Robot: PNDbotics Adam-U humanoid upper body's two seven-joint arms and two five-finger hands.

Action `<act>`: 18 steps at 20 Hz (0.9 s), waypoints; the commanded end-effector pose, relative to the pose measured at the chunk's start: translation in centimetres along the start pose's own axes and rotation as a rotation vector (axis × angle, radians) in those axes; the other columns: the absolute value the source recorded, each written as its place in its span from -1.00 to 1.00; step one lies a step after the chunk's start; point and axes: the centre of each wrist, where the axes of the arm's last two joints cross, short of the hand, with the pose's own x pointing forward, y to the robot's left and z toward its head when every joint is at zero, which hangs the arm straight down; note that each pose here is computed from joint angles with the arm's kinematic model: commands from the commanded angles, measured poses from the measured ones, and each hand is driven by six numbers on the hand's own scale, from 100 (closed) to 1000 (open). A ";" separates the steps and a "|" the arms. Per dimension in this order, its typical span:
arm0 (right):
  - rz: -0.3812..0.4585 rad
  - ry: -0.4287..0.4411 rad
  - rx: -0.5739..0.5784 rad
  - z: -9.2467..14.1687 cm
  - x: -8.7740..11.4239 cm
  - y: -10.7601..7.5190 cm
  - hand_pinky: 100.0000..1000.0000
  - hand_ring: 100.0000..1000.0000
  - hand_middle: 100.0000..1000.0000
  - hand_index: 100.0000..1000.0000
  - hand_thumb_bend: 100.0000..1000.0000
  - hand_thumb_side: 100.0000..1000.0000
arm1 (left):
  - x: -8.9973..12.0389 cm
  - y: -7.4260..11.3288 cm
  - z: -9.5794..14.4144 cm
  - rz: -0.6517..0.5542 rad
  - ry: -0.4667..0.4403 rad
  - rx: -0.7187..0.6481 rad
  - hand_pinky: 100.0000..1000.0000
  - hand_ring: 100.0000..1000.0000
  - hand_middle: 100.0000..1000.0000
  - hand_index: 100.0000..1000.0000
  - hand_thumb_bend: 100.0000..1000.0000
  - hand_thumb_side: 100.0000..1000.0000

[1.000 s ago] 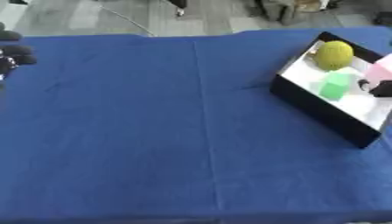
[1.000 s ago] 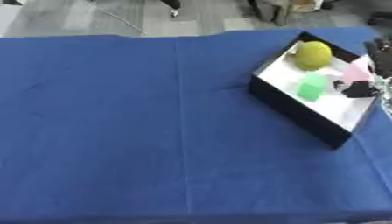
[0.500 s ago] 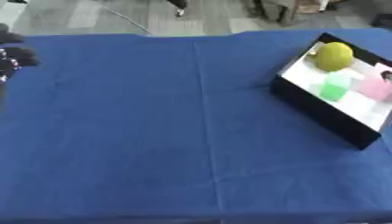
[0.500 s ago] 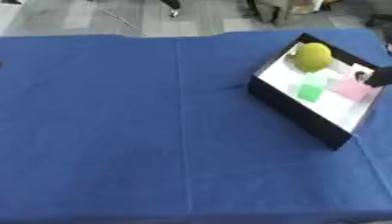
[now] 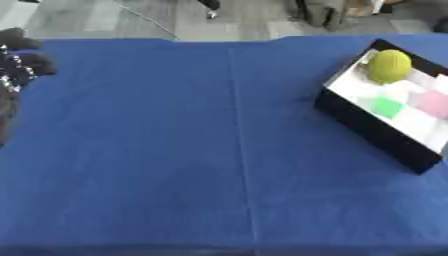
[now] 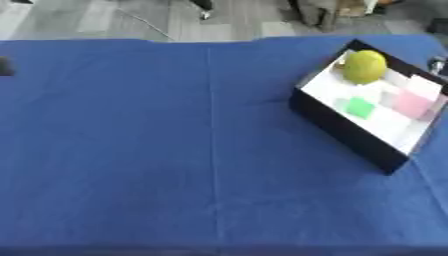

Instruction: Pick up the objects with one hand, pass them to the other hand, and then place them into the box on the other side of the table.

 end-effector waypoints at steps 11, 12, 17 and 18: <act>-0.528 -0.140 -0.436 5.8 5.4 -3.9 0.76 0.90 0.64 1.00 -1.00 -1.00 | -0.1 -3.4 -1.7 -0.012 -0.108 -0.015 0.33 0.25 0.29 0.57 -0.94 0.34; -0.571 -0.159 -0.451 6.4 6.2 -3.8 0.76 0.90 0.64 1.00 -1.00 -0.97 | -0.3 -3.6 -1.7 -0.012 -0.110 -0.009 0.33 0.25 0.29 0.57 -0.94 0.34; -0.755 -0.266 -0.430 8.5 10.6 -1.8 0.68 0.86 0.51 1.00 -1.00 -0.03 | -0.6 -4.5 -1.7 -0.017 -0.130 0.025 0.30 0.25 0.29 0.57 -0.99 0.33; -0.791 -0.288 -0.419 8.9 11.5 -1.3 0.67 0.86 0.50 1.00 -1.00 -0.03 | -0.8 -4.6 -1.6 -0.020 -0.123 0.033 0.30 0.25 0.28 0.57 -0.99 0.34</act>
